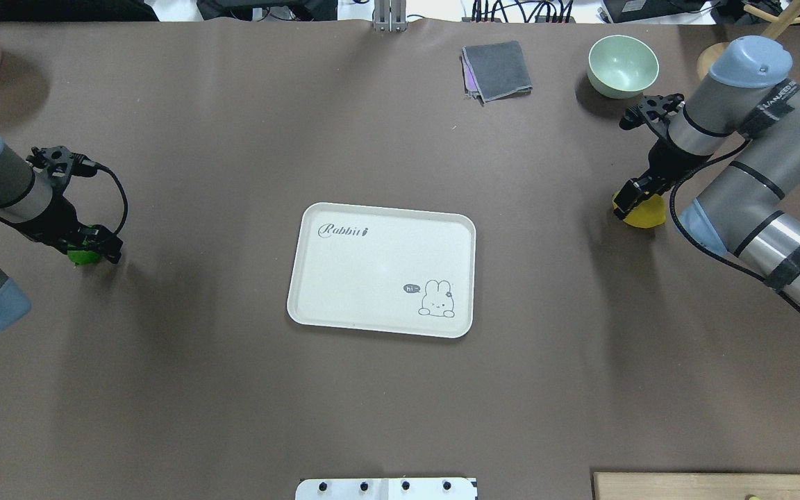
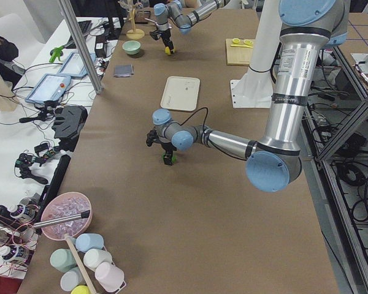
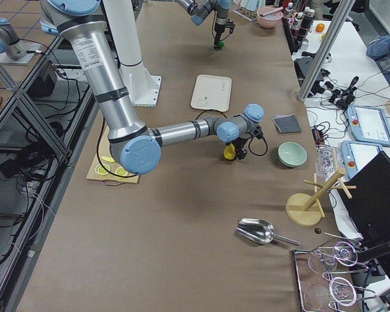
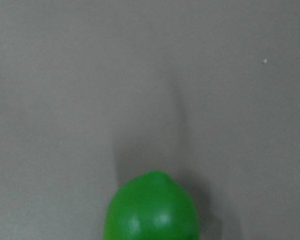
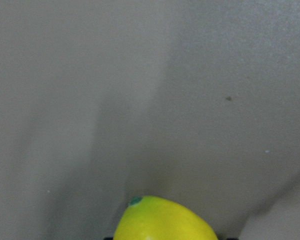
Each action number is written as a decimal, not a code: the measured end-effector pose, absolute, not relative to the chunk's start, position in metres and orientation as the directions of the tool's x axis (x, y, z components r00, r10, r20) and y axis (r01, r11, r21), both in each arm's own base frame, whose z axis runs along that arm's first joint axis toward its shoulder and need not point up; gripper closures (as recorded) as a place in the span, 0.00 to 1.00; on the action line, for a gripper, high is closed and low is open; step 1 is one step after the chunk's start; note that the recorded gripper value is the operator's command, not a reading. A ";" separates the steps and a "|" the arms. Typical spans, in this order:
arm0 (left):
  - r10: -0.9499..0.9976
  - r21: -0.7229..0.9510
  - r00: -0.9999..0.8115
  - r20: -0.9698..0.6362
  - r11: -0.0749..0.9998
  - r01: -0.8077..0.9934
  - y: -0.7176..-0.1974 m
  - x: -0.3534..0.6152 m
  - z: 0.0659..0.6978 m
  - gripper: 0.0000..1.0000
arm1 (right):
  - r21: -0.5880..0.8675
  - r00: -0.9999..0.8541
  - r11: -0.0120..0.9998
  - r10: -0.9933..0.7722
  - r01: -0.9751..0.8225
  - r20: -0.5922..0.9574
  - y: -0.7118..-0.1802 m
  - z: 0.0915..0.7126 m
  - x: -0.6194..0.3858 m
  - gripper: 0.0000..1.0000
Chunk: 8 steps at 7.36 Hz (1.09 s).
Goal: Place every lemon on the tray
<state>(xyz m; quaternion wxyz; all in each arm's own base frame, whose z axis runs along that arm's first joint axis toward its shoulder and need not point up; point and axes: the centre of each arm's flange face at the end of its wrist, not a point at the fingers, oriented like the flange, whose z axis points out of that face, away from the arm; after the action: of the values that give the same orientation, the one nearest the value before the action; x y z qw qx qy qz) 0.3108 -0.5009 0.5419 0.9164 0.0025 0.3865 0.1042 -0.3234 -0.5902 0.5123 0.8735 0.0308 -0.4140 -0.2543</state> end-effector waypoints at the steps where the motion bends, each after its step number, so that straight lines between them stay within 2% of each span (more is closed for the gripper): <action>1: 0.201 0.093 0.677 -0.708 0.977 -0.193 -0.504 0.308 0.542 1.00 | 0.270 0.526 0.870 -0.470 0.413 0.709 -0.592 0.508 -0.321 0.95; 3: 0.191 0.088 0.667 -0.720 0.979 -0.185 -0.511 0.291 0.541 1.00 | 0.313 0.512 0.863 -0.491 0.396 0.705 -0.601 0.480 -0.319 0.93; 5: 0.132 0.049 0.630 -0.765 0.988 -0.147 -0.525 0.254 0.533 1.00 | 0.400 0.475 0.836 -0.545 0.376 0.691 -0.615 0.420 -0.329 0.93; 6: 0.112 0.038 0.607 -0.787 0.990 -0.133 -0.529 0.239 0.511 1.00 | 0.443 0.448 0.813 -0.579 0.378 0.681 -0.619 0.388 -0.345 0.93; 8: 0.116 0.043 0.580 -0.806 0.990 -0.138 -0.545 0.249 0.411 1.00 | 0.507 0.385 0.765 -0.640 0.397 0.665 -0.613 0.335 -0.383 0.93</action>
<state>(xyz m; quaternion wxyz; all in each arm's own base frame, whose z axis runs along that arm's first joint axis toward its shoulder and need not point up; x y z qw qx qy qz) 0.2491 -0.5447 0.4110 0.8887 -0.0123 0.4527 0.0714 -0.3827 -0.6134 0.3354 0.8213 0.1335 -0.4560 -0.3156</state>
